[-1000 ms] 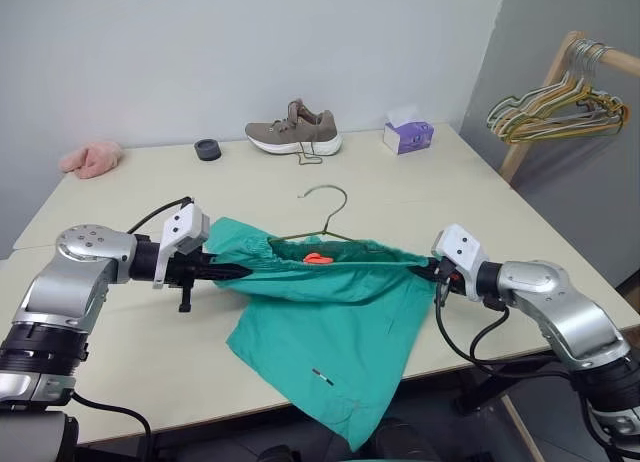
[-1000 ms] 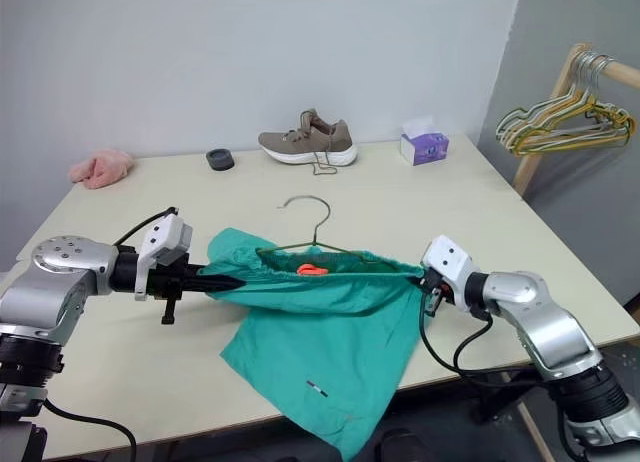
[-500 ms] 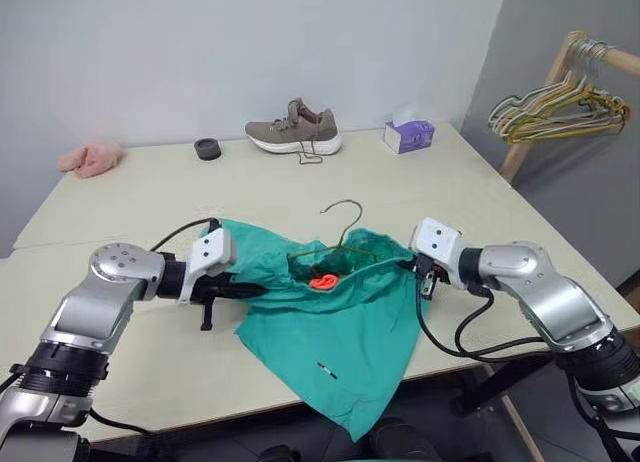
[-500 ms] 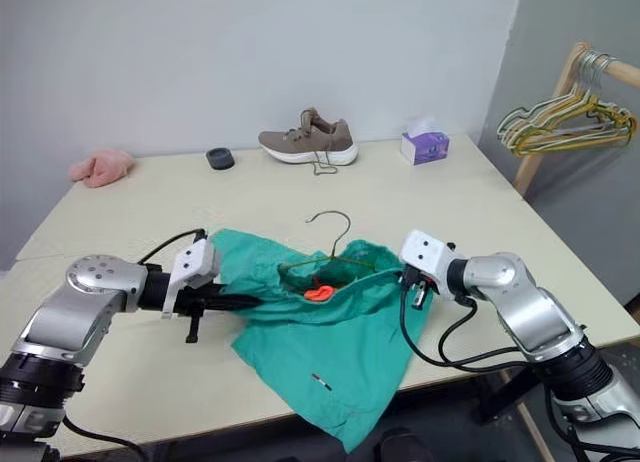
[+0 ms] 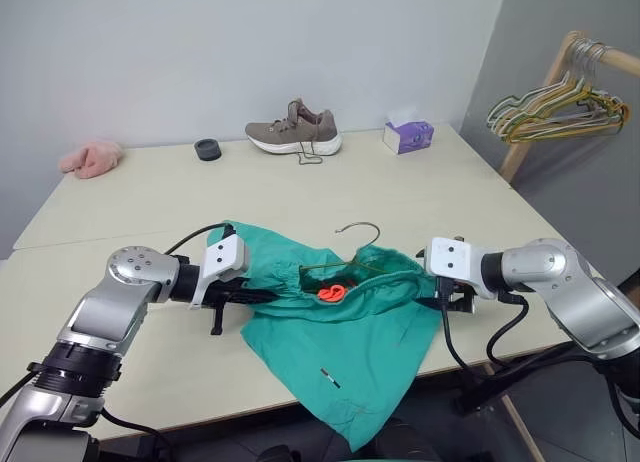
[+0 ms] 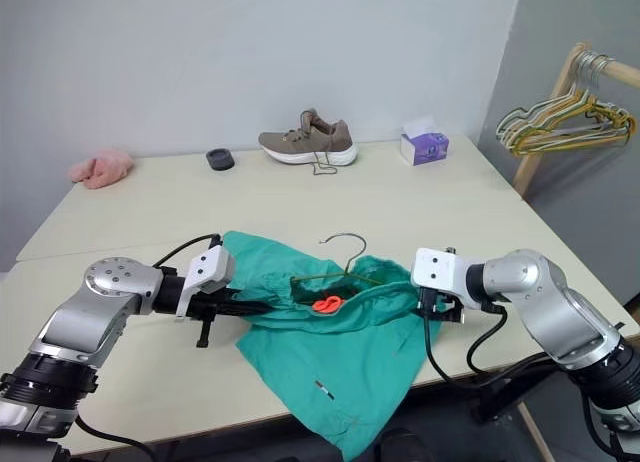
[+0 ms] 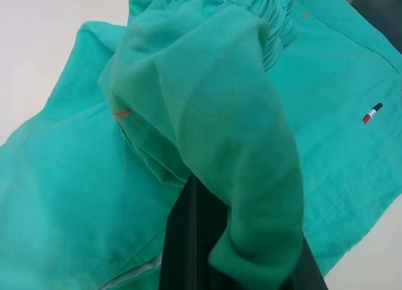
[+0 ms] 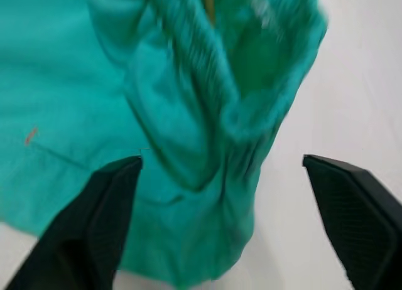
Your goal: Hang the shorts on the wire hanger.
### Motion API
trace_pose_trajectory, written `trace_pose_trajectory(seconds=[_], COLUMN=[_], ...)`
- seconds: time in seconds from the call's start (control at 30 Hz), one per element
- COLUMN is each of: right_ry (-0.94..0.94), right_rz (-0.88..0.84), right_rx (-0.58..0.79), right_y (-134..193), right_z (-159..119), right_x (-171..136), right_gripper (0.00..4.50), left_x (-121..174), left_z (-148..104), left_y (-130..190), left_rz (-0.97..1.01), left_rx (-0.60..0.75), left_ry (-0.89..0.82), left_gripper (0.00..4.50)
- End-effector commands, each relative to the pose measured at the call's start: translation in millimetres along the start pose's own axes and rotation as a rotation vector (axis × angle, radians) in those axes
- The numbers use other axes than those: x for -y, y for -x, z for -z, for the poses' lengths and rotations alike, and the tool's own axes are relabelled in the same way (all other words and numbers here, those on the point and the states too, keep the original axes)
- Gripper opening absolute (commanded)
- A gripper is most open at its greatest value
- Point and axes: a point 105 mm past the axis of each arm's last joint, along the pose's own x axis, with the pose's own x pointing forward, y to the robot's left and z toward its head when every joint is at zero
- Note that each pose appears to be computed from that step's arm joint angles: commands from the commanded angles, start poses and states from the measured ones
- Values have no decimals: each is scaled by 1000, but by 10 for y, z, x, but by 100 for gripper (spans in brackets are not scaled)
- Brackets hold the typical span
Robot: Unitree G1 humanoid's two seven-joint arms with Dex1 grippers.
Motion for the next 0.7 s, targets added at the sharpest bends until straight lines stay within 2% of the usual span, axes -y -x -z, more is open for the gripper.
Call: trace_pose_trajectory(seconds=[0.03, 0.27, 0.33, 0.43, 0.7], right_ry=[-12, 23, 47, 75, 106], right_rz=[31, -71, -108, -155, -205], right_rx=[-36, 51, 56, 39, 53], right_y=[18, -244, -306, -376, -358], right_z=[134, -92, -139, -130, -184], right_x=[56, 1, -12, -6, 30], right_gripper=[426, 426, 390, 307, 19], left_x=[0, 14, 17, 24, -18], left_z=[-70, -66, -102, -166, -223], left_y=[31, 27, 24, 28, 40], left_rz=[-1, 17, 25, 38, 6], left_rx=[13, 20, 40, 72, 121], left_ry=[-36, -27, -22, -13, 35], left_gripper=[0, 0, 0, 0, 0])
